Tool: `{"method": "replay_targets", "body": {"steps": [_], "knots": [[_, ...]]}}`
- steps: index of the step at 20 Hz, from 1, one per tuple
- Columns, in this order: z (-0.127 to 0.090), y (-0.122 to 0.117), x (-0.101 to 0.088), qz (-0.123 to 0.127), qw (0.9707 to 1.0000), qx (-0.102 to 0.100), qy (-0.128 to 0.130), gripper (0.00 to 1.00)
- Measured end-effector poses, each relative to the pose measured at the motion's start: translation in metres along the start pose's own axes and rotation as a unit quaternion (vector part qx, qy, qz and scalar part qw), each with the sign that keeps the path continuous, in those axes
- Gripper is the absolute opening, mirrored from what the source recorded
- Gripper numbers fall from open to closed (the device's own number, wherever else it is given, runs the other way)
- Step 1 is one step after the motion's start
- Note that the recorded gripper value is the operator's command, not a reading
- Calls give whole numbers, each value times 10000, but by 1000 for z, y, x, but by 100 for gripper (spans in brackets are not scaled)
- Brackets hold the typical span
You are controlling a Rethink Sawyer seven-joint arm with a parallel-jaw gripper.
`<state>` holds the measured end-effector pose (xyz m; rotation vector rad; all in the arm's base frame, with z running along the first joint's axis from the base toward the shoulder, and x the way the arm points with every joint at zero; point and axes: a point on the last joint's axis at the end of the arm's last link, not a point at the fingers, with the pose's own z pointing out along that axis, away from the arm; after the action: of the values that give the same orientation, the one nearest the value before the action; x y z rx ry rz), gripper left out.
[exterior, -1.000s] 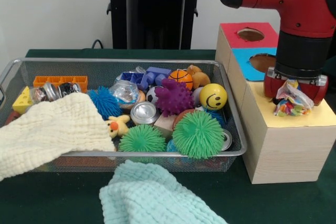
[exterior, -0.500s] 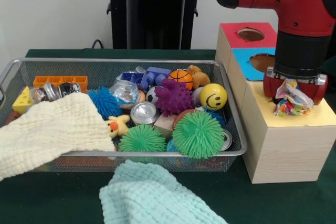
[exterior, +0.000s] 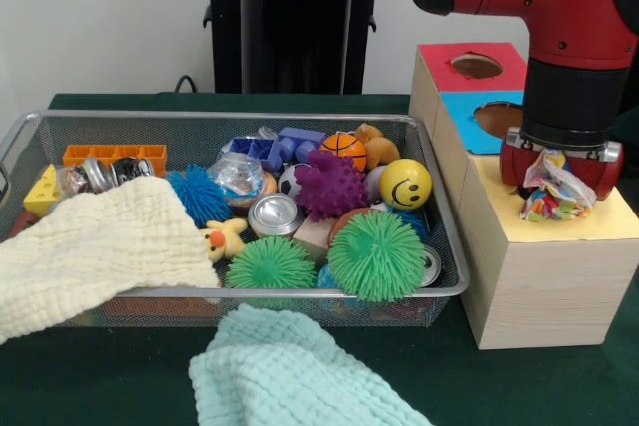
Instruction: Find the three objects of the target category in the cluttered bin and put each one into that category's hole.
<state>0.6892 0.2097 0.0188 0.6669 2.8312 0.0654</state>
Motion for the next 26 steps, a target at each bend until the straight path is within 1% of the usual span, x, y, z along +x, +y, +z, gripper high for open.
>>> {"method": "replay_targets", "body": {"steps": [10, 11, 26], "knots": [[0, 1, 2, -64, 9999, 27, -119, 0], [0, 1, 3, -81, 9999, 36, -143, 100], [0, 0, 4, -93, 9997, 107, -191, 100]]}}
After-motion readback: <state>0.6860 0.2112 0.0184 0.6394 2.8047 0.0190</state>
